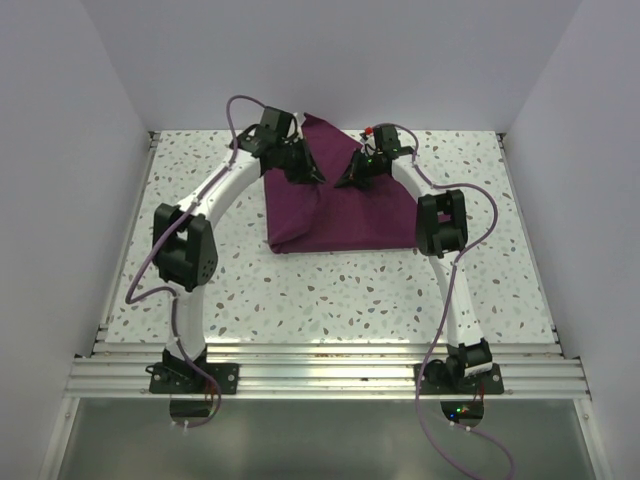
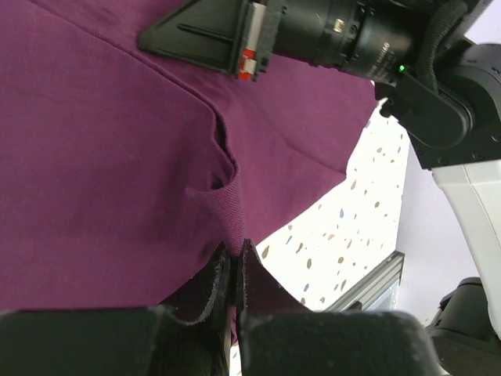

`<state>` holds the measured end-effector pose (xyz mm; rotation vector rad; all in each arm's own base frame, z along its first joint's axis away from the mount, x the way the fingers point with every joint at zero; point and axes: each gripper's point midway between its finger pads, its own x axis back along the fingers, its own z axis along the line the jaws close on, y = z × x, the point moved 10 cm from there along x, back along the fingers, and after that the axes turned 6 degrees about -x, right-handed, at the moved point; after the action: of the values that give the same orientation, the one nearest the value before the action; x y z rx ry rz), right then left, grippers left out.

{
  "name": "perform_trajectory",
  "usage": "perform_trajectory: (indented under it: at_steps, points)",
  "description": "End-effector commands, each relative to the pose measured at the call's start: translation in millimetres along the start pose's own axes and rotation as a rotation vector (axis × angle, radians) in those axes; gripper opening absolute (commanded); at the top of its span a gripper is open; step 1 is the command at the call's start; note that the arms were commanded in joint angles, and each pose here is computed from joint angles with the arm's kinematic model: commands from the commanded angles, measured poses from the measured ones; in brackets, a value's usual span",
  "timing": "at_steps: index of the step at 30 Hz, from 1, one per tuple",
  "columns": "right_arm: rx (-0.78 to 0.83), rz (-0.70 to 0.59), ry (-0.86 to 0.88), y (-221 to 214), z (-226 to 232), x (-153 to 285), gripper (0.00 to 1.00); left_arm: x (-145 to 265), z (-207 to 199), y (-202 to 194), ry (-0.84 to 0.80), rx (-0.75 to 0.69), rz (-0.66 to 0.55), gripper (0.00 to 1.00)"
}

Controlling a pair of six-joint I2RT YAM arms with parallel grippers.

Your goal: Prepare the surgical pack

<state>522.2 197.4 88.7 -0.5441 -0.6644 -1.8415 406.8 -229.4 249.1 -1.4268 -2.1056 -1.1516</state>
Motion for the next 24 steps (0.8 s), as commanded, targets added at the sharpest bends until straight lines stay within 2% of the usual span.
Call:
perform_trajectory:
  at_steps: [1, 10, 24]
  points:
    - [0.000, -0.011, -0.055, -4, -12, -13, 0.00, 6, -35, 2, -0.110, -0.035, -0.009, 0.00]
    - [-0.010, -0.011, -0.054, -4, -12, -14, 0.00, -11, -53, -8, -0.139, -0.065, 0.025, 0.00]
    - [-0.026, 0.004, -0.055, -7, -14, -18, 0.00, -46, -55, -19, -0.183, -0.048, 0.097, 0.00]
